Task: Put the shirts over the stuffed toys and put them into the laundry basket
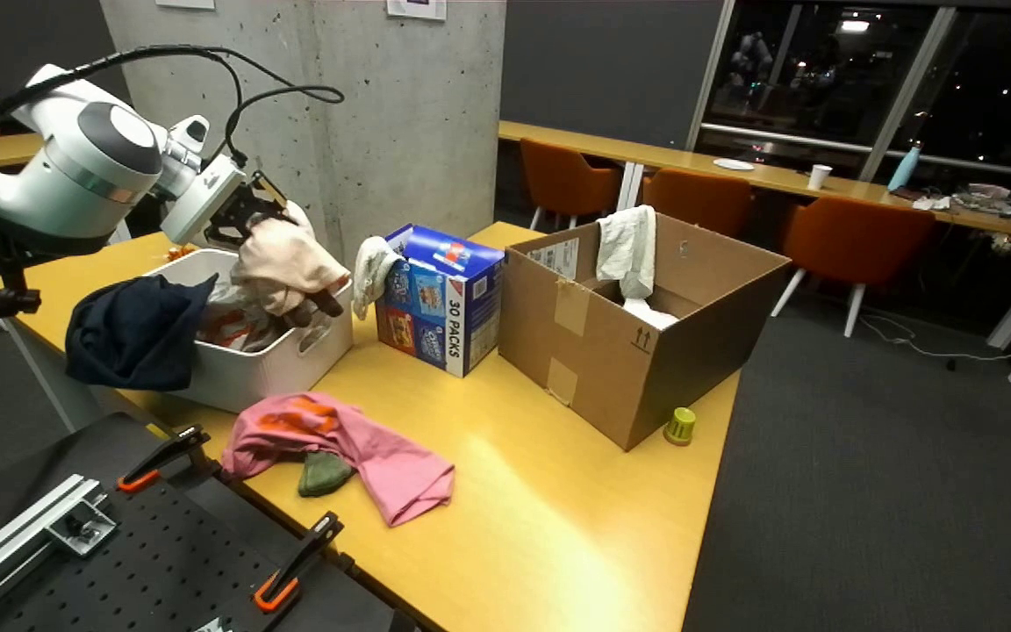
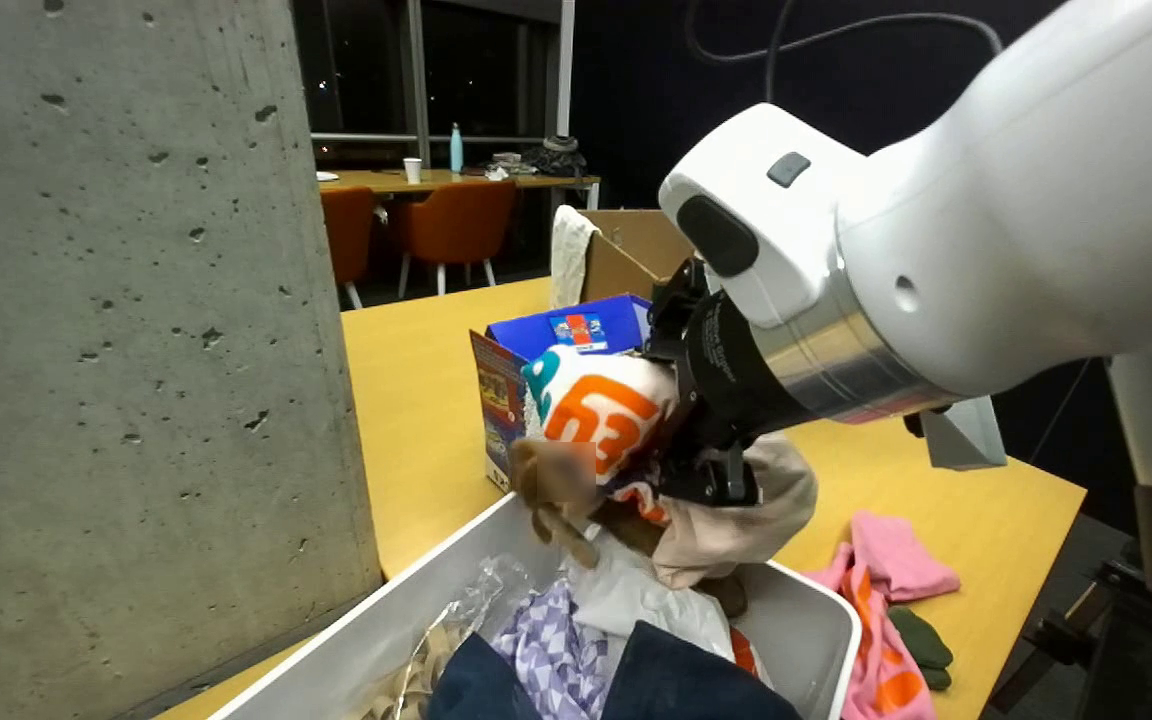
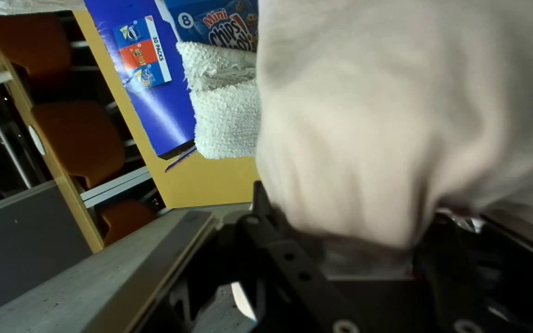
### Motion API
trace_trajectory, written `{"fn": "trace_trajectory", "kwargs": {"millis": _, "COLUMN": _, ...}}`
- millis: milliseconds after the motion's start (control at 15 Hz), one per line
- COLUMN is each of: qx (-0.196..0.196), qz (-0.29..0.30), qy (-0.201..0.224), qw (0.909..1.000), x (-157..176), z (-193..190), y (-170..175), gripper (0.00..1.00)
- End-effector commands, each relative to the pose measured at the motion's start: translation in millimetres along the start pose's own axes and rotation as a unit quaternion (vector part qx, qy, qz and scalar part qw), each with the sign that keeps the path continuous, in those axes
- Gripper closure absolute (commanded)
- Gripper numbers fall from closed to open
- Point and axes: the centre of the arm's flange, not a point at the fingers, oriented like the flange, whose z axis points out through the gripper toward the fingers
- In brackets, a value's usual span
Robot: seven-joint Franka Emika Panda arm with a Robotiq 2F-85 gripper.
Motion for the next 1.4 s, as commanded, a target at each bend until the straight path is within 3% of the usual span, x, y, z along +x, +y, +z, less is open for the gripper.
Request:
{"fn": "trace_trajectory", "kwargs": {"millis": 0, "qx": -0.011, "qz": 0.004, "qy": 0.015, "qw": 0.9998, "x": -14, "z": -18, "y": 7, "gripper": 0.08}}
{"fn": "trace_trajectory", "kwargs": {"millis": 67, "qx": -0.017, "qz": 0.009, "qy": 0.014, "qw": 0.9997, "x": -20, "z": -23, "y": 8, "gripper": 0.01}}
{"fn": "trace_trajectory", "kwargs": {"millis": 400, "qx": -0.028, "qz": 0.045, "qy": 0.013, "qw": 0.9985, "x": -58, "z": -38, "y": 20, "gripper": 0.0}}
{"fn": "trace_trajectory", "kwargs": {"millis": 733, "qx": -0.001, "qz": 0.114, "qy": -0.056, "qw": 0.992, "x": -116, "z": -50, "y": 8, "gripper": 0.0}}
{"fn": "trace_trajectory", "kwargs": {"millis": 867, "qx": 0.004, "qz": 0.143, "qy": -0.078, "qw": 0.9866, "x": -143, "z": -56, "y": 6, "gripper": 0.0}}
{"fn": "trace_trajectory", "kwargs": {"millis": 1133, "qx": 0.032, "qz": 0.207, "qy": -0.106, "qw": 0.9721, "x": -188, "z": -50, "y": 36, "gripper": 0.0}}
{"fn": "trace_trajectory", "kwargs": {"millis": 1333, "qx": 0.061, "qz": 0.256, "qy": -0.102, "qw": 0.9594, "x": -210, "z": -43, "y": 44, "gripper": 0.0}}
